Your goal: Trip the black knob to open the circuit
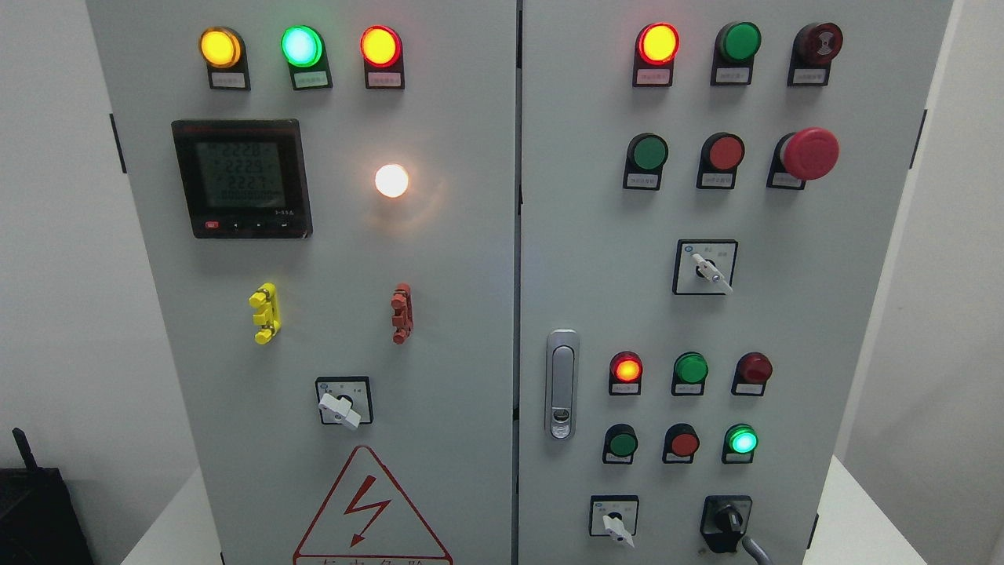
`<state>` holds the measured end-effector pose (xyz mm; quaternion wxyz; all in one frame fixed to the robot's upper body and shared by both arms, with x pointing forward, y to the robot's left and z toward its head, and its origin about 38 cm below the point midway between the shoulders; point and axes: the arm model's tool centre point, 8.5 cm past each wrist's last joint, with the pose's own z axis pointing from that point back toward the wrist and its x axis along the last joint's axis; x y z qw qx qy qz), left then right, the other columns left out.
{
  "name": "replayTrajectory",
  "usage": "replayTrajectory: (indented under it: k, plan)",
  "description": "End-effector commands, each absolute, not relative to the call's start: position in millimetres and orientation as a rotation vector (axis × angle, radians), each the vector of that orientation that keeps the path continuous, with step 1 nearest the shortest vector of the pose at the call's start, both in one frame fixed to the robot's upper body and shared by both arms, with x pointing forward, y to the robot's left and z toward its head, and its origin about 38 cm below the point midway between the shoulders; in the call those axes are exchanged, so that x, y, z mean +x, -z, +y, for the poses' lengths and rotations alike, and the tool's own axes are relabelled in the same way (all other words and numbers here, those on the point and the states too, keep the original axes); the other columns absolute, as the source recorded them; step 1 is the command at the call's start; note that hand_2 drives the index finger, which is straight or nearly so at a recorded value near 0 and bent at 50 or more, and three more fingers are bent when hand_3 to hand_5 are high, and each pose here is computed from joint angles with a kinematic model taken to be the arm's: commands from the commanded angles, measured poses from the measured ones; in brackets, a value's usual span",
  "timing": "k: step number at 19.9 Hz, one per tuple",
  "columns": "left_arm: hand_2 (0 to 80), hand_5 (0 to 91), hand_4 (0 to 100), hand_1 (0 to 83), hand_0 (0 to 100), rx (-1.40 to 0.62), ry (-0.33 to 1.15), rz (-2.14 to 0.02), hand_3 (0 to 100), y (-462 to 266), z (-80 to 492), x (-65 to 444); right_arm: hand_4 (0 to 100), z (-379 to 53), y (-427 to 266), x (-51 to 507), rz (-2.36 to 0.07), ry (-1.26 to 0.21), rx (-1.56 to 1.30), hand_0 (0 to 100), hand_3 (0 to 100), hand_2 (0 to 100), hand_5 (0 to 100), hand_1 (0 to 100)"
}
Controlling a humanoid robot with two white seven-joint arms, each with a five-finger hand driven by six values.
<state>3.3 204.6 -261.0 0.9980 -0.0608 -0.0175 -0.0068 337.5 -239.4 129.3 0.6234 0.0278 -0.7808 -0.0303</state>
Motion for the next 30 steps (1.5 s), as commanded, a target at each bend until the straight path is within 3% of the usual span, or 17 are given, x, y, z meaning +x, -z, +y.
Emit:
replayTrajectory:
  k: [1,5,10,13,15,17,20,26,30]
  plan:
    - [0.0,0.0,0,38.9,12,-0.120,0.015,-0.061,0,261.7,205.2,12.0,99,-243.2,-127.2,334.5,-1.789,0.074,0.052,0,100,7,96,0]
    - [0.0,0.0,0,38.9,12,-0.120,0.015,-0.061,0,261.7,205.2,12.0,97,-242.3,-125.3,325.1,-1.784,0.075,0.054,0,100,5,93,0]
    - [0.0,0.0,0,38.9,12,-0.120,0.015,-0.061,0,261.7,205.2,12.0,92,-239.5,-126.8,306.4,-1.785,0.074,0.059,0,100,4,81,0]
    - [0.0,0.0,0,38.9,12,-0.120,0.015,-0.061,0,261.7,205.2,12.0,83,-237.7,-126.4,293.4,-1.781,0.077,0.063,0,97,3,74,0]
    - [0.0,0.0,0,38.9,12,-0.120,0.015,-0.061,0,261.7,205.2,12.0,72,-236.7,-124.3,285.1,-1.780,0.066,0.072,0,87,2,63,0]
    - [0.0,0.0,0,38.9,12,-0.120,0.015,-0.061,0,261.7,205.2,12.0,43,-234.8,-122.3,278.0,-1.781,0.046,0.089,0,53,2,39,0]
    - [0.0,0.0,0,38.9,12,-0.120,0.015,-0.059,0,261.7,205.2,11.8,25,-234.6,-121.4,268.4,-1.797,0.042,0.089,0,32,2,25,0]
    - [0.0,0.0,0,38.9,12,-0.120,0.015,-0.059,0,261.7,205.2,11.8,2,-234.6,-119.2,257.2,-1.799,0.035,0.090,0,8,0,1,0]
    - [0.0,0.0,0,38.9,12,-0.120,0.015,-0.061,0,261.7,205.2,12.0,0,-234.4,-118.9,256.8,-1.799,0.036,0.089,0,6,0,0,0]
